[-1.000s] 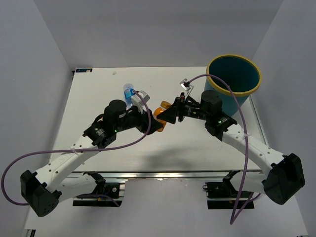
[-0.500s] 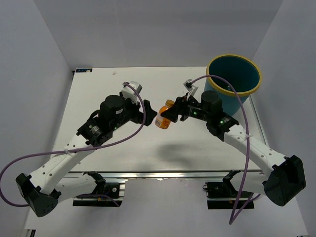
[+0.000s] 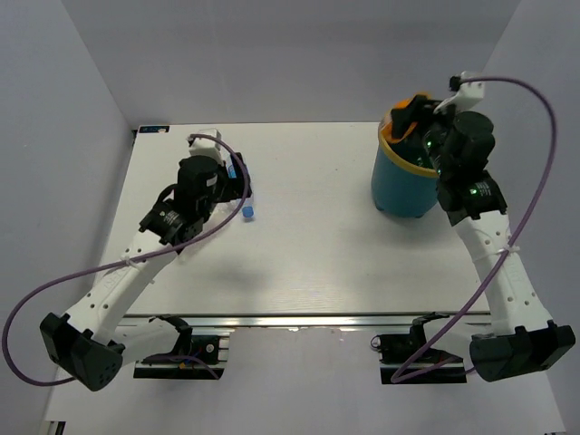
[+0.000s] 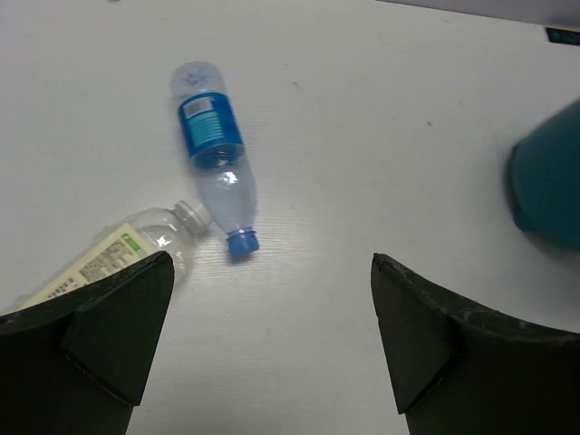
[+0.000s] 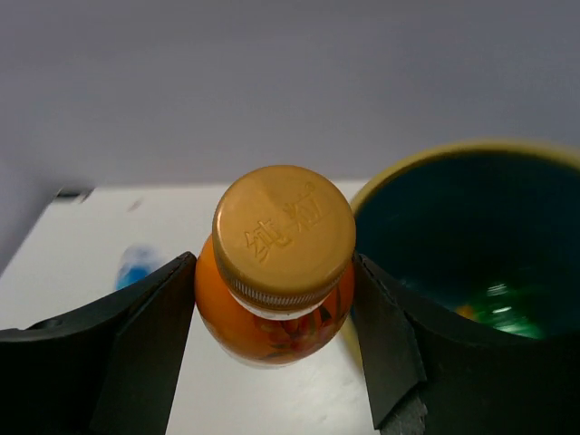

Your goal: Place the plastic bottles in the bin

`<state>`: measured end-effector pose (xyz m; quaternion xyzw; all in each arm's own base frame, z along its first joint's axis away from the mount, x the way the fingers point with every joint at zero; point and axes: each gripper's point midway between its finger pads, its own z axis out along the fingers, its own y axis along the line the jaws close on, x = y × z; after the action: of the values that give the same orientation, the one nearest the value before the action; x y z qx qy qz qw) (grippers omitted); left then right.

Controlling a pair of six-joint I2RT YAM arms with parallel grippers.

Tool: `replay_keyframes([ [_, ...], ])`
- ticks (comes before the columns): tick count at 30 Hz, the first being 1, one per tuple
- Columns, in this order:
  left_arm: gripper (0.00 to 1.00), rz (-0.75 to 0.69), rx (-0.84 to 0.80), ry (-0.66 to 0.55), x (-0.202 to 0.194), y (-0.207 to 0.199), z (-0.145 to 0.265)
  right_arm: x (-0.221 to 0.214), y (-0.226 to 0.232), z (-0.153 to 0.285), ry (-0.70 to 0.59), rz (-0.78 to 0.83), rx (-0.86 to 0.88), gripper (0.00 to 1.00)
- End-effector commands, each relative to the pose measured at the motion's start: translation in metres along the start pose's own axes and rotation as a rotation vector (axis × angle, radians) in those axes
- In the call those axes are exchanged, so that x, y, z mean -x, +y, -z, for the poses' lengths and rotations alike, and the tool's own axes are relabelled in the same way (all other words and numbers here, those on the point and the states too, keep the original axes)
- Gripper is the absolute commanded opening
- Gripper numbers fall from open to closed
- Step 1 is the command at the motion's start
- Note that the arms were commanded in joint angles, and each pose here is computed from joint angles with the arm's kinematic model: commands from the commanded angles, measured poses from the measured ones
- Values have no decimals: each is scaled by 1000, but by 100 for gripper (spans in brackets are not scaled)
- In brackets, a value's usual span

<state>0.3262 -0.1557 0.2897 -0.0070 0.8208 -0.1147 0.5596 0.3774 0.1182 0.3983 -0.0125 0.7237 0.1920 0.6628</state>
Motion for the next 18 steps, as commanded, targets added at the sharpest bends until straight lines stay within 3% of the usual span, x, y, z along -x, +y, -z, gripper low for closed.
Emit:
replay_keyframes([
  [1,98,99,65,25,8,26,-9,54,-68,10,-113,171,-387,0],
  [4,98,122,80,78,-3,34,-28,50,-106,5,-66,281,-571,0],
  [7,98,124,70,121,-9,34,-50,39,-123,-5,-18,310,-600,0],
  [10,98,99,80,146,-10,40,-75,37,-123,-12,-4,312,-580,82],
  [11,98,98,82,146,-9,42,-81,39,-123,-12,-7,310,-578,89],
  [14,98,102,102,159,-8,48,-106,46,-111,-9,-8,310,-525,89],
  [18,98,121,132,214,-23,58,-139,47,-76,2,-27,295,-332,89],
])
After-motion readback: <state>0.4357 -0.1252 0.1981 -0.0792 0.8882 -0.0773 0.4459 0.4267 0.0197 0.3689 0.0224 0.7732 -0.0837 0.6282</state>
